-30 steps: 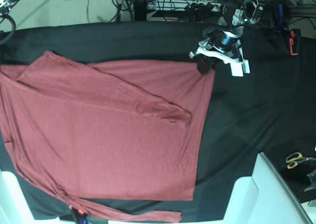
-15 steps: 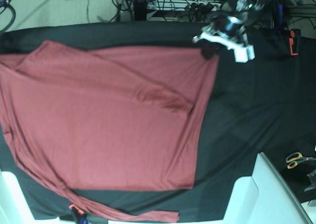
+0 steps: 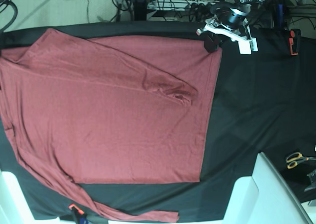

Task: Fold the T-shirt properly
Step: 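Pull the hem corner away from the shirt body with the left gripper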

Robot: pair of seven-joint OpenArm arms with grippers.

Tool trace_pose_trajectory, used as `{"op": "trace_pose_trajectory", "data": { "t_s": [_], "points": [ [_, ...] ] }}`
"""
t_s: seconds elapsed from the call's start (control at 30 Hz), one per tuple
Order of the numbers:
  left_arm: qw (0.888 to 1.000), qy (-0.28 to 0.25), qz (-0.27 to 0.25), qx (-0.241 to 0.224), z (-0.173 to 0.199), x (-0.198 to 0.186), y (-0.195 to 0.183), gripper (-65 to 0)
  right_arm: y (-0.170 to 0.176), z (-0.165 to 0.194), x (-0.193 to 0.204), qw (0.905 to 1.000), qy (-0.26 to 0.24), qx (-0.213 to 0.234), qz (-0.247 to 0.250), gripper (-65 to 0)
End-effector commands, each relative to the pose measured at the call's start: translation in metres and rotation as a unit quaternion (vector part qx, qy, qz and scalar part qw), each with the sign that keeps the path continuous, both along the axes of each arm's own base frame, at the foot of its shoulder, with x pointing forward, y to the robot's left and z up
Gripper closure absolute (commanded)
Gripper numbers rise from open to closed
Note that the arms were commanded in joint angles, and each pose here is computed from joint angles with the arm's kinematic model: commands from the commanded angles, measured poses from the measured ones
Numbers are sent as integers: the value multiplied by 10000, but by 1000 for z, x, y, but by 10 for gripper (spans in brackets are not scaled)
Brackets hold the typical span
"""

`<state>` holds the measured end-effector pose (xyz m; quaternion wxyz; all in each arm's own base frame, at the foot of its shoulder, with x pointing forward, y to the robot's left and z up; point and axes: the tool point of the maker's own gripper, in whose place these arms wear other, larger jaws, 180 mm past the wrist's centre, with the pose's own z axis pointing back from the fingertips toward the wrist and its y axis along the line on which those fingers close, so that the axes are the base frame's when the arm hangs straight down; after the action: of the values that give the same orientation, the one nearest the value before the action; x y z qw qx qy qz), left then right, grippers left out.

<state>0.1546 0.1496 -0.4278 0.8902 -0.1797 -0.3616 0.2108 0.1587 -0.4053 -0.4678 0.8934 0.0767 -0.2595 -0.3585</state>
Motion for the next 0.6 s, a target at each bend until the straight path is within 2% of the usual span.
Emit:
{"op": "trace_pose_trajectory", "data": {
  "t_s": [0.0,0.1,0.3,0.5,0.57],
  "points": [
    [9999,-133,4,34,6,3,2,0,-15,16,9,9996,-162,-226,10,0],
    [9999,-122,2,22,6,3,1,0,-18,15,8,9996,-94,-203,-186,0],
    [9998,-219,6,-21,9,13,-1,0,-2,7,22,9996,158,-176,158,0],
    [9997,40,-71,-250,5,18,-12,0,-2,8,31,9997,173,-163,-7,0],
    [9994,-15,-18,-334,8,25,-15,0,-6,19,39,9995,50,-305,11,0]
  ]
}}
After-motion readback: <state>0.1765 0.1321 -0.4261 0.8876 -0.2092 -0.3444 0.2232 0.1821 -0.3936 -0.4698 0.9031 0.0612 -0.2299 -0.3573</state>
